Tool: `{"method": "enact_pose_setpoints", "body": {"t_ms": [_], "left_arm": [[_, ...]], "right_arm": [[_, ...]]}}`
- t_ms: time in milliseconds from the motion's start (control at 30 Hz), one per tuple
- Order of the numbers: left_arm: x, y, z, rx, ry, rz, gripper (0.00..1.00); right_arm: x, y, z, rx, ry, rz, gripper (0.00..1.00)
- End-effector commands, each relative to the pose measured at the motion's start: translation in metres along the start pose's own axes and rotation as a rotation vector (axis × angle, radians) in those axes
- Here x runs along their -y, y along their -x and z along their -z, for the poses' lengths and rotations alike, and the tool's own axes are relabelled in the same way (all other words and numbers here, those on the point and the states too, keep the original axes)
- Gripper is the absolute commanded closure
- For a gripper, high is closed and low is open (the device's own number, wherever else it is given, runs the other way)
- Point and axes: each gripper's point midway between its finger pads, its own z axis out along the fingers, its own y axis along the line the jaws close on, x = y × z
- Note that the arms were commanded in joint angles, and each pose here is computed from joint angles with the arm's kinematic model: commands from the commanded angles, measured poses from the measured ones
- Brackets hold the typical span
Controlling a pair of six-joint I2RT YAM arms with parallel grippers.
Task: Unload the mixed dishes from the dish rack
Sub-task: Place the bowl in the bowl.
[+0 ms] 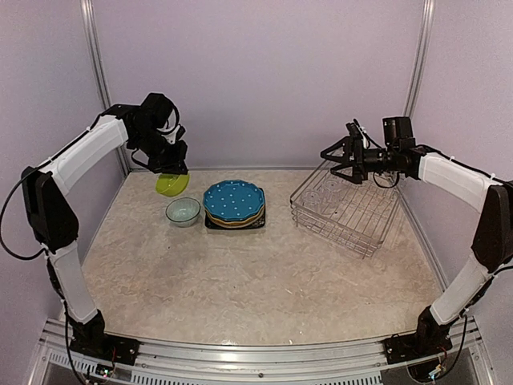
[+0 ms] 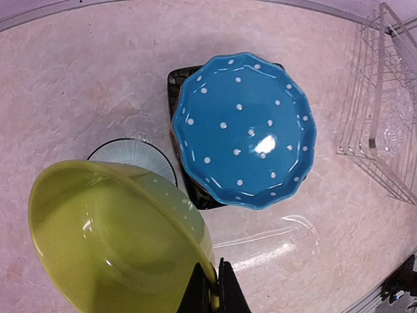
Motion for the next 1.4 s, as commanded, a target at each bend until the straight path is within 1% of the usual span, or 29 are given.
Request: {"method": "enact_pose_setpoints", "body": {"t_ms": [0,67,167,400,500,667,867,1233,1367], "left_arm": [[-0.031,-0.014,-0.020,-0.072,0.176,-0.052,1.00],[-0.039,-0.017,-0.032,-0.094,0.212,-0.057,1.00],[-0.040,-0.018,-0.044,-0.103,0.215,-0.069,1.00],[-0.029,-0.019,-0.074,-0.140,0.194,-0.102,1.00],[-0.028,-0.023,-0.087,-0.161,0.221,-0.126,1.00],[-0.040,-0.032,-0.107,-0.204,0.301,-0.140,1.00],[-0.056,-0.042,-0.119,-0.242,0.366,-0.139,1.00],[-0.063,-0.051,-0.131,-0.256,0.379,-0.145,1.00],[-0.071,-0.054,-0.132,-0.269,0.418,-0.150,1.00]], "right_arm": [[0.007,0.004,0.002,0.003,-0.038,-0.005,0.01],[0.008,0.004,0.002,0.004,-0.046,-0.004,0.01],[0.009,0.003,0.003,0.002,-0.051,-0.010,0.01],[0.012,0.003,0.002,0.003,-0.060,-0.017,0.01],[0.012,0.003,0.002,0.002,-0.060,-0.019,0.01],[0.013,0.003,0.002,0.002,-0.066,-0.022,0.01],[0.014,0.002,0.002,0.002,-0.066,-0.022,0.01],[0.015,0.002,0.001,0.001,-0.068,-0.024,0.01],[0.015,0.002,0.001,-0.001,-0.068,-0.023,0.01]]}}
